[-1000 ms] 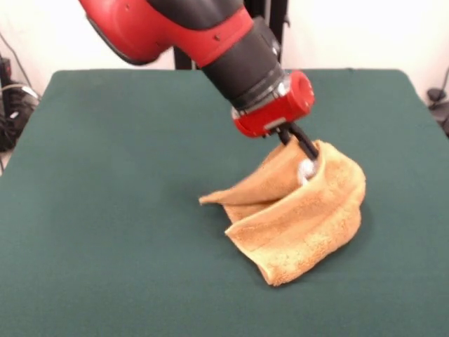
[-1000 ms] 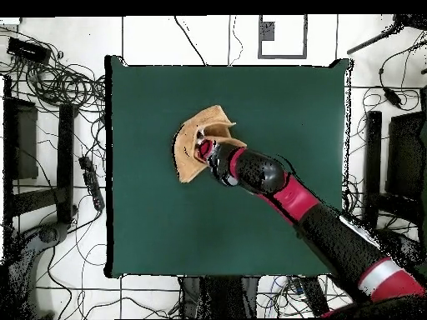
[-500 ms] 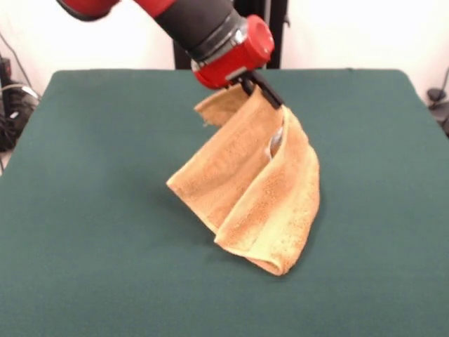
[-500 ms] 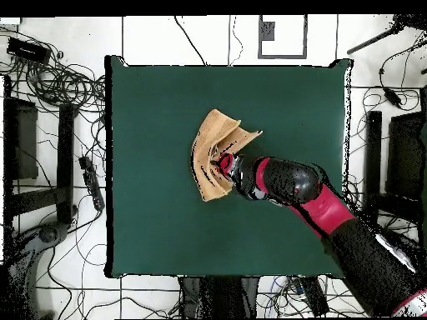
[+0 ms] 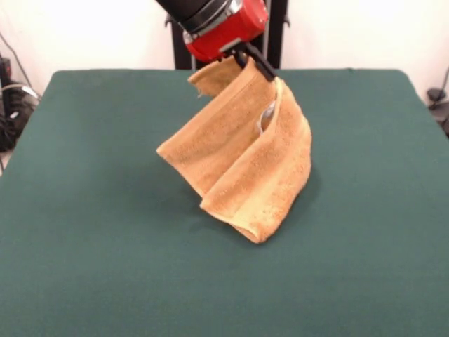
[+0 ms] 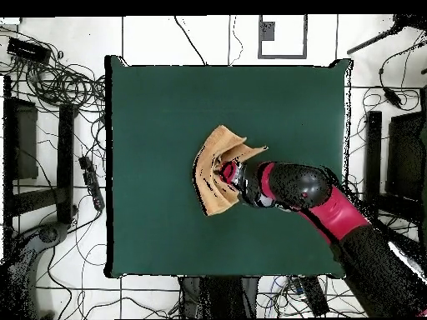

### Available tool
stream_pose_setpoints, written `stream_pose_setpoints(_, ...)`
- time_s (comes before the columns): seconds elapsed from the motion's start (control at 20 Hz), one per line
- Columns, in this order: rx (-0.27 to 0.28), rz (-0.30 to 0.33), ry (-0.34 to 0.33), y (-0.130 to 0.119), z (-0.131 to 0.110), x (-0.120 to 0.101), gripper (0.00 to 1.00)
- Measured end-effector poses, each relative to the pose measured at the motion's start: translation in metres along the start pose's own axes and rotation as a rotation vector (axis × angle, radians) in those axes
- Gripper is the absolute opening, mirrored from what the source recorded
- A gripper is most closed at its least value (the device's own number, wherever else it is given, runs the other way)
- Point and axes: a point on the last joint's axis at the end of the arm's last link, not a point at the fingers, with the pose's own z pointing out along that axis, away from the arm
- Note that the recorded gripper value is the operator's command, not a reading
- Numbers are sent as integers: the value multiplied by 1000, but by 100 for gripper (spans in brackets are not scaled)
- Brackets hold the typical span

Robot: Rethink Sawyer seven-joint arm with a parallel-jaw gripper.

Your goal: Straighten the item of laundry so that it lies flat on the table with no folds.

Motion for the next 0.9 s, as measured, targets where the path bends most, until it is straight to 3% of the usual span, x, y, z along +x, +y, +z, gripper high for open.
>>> stream_pose_setpoints(0.45,92,-13,38,-2,0,13,0)
stream_pose_setpoints(0.55,188,-53,52,-8,11,24,0)
stream_pose_setpoints(0.6,204,-59,55,-8,14,26,0)
stream_pose_setpoints(0.7,334,-113,83,-10,35,39,0)
stream_pose_setpoints(0.8,414,-144,101,-10,50,48,0)
stream_pose_setpoints(0.85,502,-175,117,-7,66,56,0)
stream_pose_setpoints(0.9,553,-192,125,-5,76,60,0)
